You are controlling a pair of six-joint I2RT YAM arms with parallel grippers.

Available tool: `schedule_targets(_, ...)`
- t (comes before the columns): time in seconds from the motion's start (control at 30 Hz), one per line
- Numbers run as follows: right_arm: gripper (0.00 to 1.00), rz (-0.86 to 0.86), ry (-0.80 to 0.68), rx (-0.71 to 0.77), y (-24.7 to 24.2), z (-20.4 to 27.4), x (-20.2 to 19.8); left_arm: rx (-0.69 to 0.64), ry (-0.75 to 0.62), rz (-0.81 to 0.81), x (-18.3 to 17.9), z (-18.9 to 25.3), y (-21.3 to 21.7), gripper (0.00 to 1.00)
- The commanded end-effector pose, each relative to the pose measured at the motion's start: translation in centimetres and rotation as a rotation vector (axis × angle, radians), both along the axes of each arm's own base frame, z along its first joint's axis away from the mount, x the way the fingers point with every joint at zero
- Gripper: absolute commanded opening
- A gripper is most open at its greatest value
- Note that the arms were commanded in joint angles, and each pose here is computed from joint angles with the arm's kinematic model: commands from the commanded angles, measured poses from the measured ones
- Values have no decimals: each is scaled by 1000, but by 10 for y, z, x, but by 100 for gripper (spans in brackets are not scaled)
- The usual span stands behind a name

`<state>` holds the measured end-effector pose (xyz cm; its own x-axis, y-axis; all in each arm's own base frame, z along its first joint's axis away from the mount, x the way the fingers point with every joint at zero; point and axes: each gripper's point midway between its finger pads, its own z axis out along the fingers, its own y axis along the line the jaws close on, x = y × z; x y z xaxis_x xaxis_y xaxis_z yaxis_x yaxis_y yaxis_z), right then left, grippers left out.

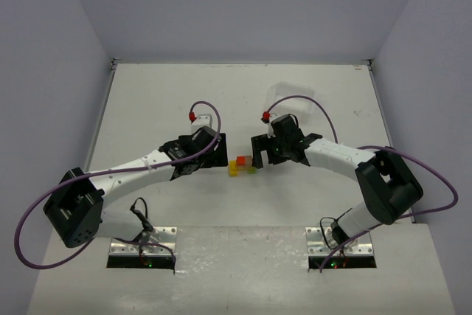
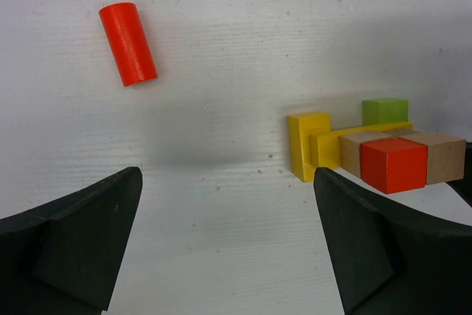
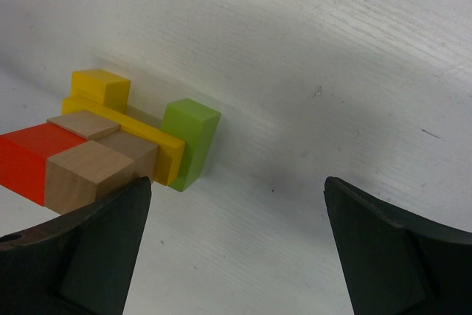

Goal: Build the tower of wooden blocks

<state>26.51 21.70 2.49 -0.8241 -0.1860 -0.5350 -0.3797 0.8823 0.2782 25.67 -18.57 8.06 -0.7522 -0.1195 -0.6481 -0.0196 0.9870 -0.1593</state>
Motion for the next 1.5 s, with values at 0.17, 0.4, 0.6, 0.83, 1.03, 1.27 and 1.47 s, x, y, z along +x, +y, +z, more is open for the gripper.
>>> schedule_targets(0.17, 99, -11, -60, 47, 10, 20, 16, -25, -46, 8, 3, 13, -3, 100)
schedule_targets(0.4, 99, -9, -58, 56, 11, 21, 14, -25, -49, 12, 4, 14, -2, 100)
schedule_targets(0.6, 99, -14, -52, 61, 11, 20, 13, -20, -50, 17, 3, 14, 0, 100)
schedule_targets(0.83, 99, -14, -48, 71, 13, 20, 12, -20, -52, 21, 2, 15, 2, 100)
schedule_targets(1.03, 99, -14, -48, 70, 13, 20, 12, -19, -53, 25, 2, 15, 3, 100)
schedule_targets(1.27, 99, -13, -47, 69, 14, 20, 11, -18, -53, 35, 1, 15, 4, 100)
schedule_targets(1.47, 99, -15, -47, 68, 14, 20, 11, -13, -59, 68, 2, 16, 10, 100)
